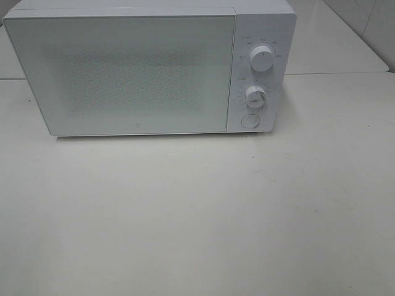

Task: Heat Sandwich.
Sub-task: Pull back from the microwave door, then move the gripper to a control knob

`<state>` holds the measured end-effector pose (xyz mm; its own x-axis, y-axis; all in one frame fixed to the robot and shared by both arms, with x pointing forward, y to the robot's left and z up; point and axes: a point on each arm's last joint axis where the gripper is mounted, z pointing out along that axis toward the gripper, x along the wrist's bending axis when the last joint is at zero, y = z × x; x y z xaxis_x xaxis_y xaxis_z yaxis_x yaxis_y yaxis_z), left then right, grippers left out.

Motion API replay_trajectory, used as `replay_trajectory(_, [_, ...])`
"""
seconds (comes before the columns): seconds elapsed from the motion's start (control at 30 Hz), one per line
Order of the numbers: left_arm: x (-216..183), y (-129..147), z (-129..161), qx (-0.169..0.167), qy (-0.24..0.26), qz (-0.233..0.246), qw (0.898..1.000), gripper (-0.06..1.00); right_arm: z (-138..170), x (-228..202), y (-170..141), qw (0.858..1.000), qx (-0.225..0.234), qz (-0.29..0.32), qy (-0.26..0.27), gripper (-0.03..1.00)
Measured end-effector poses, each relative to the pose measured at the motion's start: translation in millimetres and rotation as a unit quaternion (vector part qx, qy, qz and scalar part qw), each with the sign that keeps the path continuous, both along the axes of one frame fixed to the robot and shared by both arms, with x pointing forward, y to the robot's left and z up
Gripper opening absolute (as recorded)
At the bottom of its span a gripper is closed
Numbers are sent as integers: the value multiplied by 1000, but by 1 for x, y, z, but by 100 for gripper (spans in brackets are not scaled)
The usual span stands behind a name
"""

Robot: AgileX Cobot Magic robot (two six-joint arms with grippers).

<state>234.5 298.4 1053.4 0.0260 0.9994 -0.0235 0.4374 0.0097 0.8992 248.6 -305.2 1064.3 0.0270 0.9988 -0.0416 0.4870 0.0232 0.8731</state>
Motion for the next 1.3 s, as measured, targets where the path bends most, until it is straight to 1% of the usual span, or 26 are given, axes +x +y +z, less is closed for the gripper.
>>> replay_trajectory(0.13, [0, 0, 0, 0, 0, 0, 1000, 96, 5, 15, 1, 1000, -1, 3, -5, 77])
replay_trajectory(0.2, [0, 0, 0, 0, 0, 0, 1000, 96, 10, 25, 2, 1000, -2, 6, -23, 77])
replay_trajectory(0.37, [0, 0, 0, 0, 0, 0, 1000, 96, 16, 44, 3, 999, -3, 11, -41, 77])
replay_trajectory(0.47, [0, 0, 0, 0, 0, 0, 1000, 96, 17, 52, 4, 999, -4, 13, -43, 77])
replay_trajectory(0.53, [0, 0, 0, 0, 0, 0, 1000, 96, 18, 65, 4, 999, -4, 15, -41, 77])
replay_trajectory(0.6, [0, 0, 0, 0, 0, 0, 1000, 96, 18, 70, 5, 999, -5, 16, -39, 77])
replay_trajectory(0.7, [0, 0, 0, 0, 0, 0, 1000, 96, 16, 89, 6, 999, -5, 20, -35, 77])
replay_trajectory(0.97, [0, 0, 0, 0, 0, 0, 1000, 96, 13, 120, 8, 999, -4, 26, -41, 77])
replay_trajectory(1.3, [0, 0, 0, 0, 0, 0, 1000, 96, 1, 164, 12, 998, 12, 31, -53, 77])
